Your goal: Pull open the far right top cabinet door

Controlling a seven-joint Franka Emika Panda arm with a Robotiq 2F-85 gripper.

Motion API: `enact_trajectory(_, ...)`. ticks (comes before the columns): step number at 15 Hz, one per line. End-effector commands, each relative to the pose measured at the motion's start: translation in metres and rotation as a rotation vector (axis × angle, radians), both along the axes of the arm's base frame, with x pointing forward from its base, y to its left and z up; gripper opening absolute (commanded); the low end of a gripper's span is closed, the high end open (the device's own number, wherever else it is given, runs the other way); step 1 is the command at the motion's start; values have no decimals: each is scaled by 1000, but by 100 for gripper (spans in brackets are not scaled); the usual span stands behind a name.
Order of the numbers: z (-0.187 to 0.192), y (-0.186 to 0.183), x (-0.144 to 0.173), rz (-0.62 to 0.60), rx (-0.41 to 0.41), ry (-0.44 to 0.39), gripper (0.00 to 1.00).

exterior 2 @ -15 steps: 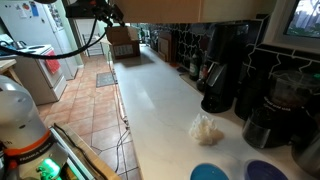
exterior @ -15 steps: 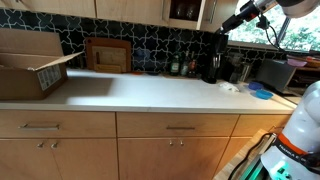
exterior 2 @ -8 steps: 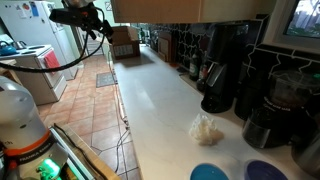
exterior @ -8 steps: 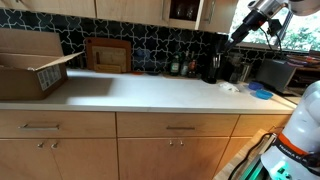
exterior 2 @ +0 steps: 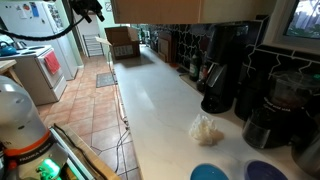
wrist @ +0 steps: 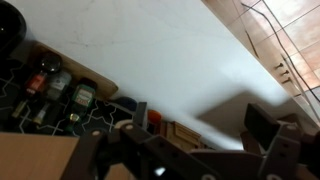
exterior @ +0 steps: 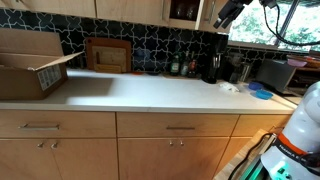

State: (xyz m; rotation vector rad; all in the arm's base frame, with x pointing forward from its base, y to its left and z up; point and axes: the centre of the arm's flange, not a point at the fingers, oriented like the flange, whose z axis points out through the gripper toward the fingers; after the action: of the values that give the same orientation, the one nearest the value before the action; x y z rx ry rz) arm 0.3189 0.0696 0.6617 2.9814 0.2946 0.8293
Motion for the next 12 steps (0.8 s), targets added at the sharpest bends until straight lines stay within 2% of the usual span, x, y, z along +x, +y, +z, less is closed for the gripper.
enact_trajectory(1,10,10,3,-2,-9,-14,100)
enact_trajectory(5,18,14,10,-7,-11,-18,100)
enact_trajectory(6,11,15,16,-48,-7,35,100)
enact_trajectory(9,12,37,17,-89,-75,200,100)
enact_trajectory(12,28,70,9,-177,-205,261,100)
